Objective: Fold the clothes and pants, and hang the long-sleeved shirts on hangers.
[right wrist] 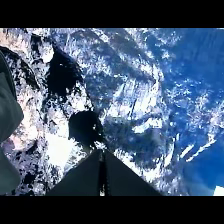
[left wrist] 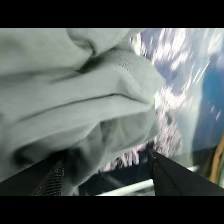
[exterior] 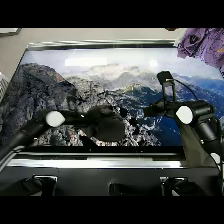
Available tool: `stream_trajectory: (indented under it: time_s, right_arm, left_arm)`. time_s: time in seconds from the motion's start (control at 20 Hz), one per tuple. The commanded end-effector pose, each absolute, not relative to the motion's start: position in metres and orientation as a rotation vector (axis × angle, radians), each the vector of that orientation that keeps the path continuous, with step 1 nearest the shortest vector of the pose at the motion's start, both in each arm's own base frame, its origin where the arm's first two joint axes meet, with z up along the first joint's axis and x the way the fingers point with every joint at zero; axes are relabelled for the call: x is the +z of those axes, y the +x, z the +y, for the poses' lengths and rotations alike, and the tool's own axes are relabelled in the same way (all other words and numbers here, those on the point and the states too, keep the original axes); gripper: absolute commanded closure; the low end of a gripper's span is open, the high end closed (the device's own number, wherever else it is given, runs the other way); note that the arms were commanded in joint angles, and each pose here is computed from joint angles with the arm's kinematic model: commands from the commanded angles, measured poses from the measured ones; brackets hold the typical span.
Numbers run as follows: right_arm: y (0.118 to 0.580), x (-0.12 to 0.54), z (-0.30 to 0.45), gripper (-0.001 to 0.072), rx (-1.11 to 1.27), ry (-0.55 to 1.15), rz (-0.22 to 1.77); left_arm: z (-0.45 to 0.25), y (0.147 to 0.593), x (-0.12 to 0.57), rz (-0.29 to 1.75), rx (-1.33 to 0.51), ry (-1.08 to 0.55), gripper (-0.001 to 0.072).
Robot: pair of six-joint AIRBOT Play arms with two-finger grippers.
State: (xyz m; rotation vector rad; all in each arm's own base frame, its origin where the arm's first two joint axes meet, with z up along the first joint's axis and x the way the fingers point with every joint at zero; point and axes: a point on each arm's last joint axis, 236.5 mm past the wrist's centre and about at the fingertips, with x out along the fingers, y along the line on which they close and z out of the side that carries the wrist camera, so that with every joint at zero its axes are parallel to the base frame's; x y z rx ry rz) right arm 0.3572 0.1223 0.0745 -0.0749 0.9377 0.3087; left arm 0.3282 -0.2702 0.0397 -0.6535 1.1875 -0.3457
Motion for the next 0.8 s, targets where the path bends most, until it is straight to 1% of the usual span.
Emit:
stream_trajectory:
  time_s: [0.0, 0.05, 0.1, 0.15, 0.2, 0.25, 0.35, 0.45, 0.55, 0.6, 0.75]
  right_arm:
    - [0.345, 0.070, 0.132, 0.0675, 0.332, -0.015, 0.993]
    - [0.337, 0.066, 0.137, 0.0674, 0.348, 0.013, 1.030]
    - [0.331, 0.063, 0.141, 0.0641, 0.361, 0.034, 1.056]
    - [0.325, 0.055, 0.145, 0.0545, 0.366, 0.071, 1.084]
    - [0.318, 0.043, 0.150, 0.0472, 0.367, 0.117, 1.115]
    - [0.307, 0.025, 0.158, 0.0437, 0.375, 0.188, 1.158]
    - [0.284, -0.010, 0.183, 0.0339, 0.409, 0.380, 1.226]
    - [0.266, -0.033, 0.200, 0.0322, 0.452, 0.515, 1.246]
    - [0.257, -0.043, 0.211, 0.0315, 0.489, 0.611, 1.229]
    - [0.255, -0.046, 0.215, 0.0260, 0.500, 0.647, 1.216]
    - [0.255, -0.050, 0.223, 0.0248, 0.546, 0.681, 1.181]
  left_arm:
    - [-0.206, 0.346, 0.084, 1.093, -0.330, -0.626, 0.0137]
    - [-0.185, 0.348, 0.093, 1.066, -0.307, -0.629, 0.0137]
    - [-0.168, 0.348, 0.099, 1.053, -0.287, -0.627, 0.0137]
    - [-0.152, 0.347, 0.101, 1.051, -0.266, -0.624, 0.0137]
    - [-0.139, 0.346, 0.101, 1.057, -0.246, -0.624, 0.0137]
    - [-0.129, 0.344, 0.098, 1.073, -0.222, -0.633, 0.0137]
    - [-0.113, 0.344, 0.094, 1.085, -0.182, -0.650, 0.0137]
    - [-0.104, 0.347, 0.094, 1.077, -0.160, -0.658, 0.0137]
    - [-0.100, 0.347, 0.092, 1.074, -0.147, -0.639, 0.0137]
    - [-0.099, 0.347, 0.092, 1.073, -0.144, -0.635, 0.0137]
    - [-0.099, 0.348, 0.092, 1.073, -0.144, -0.636, 0.0138]
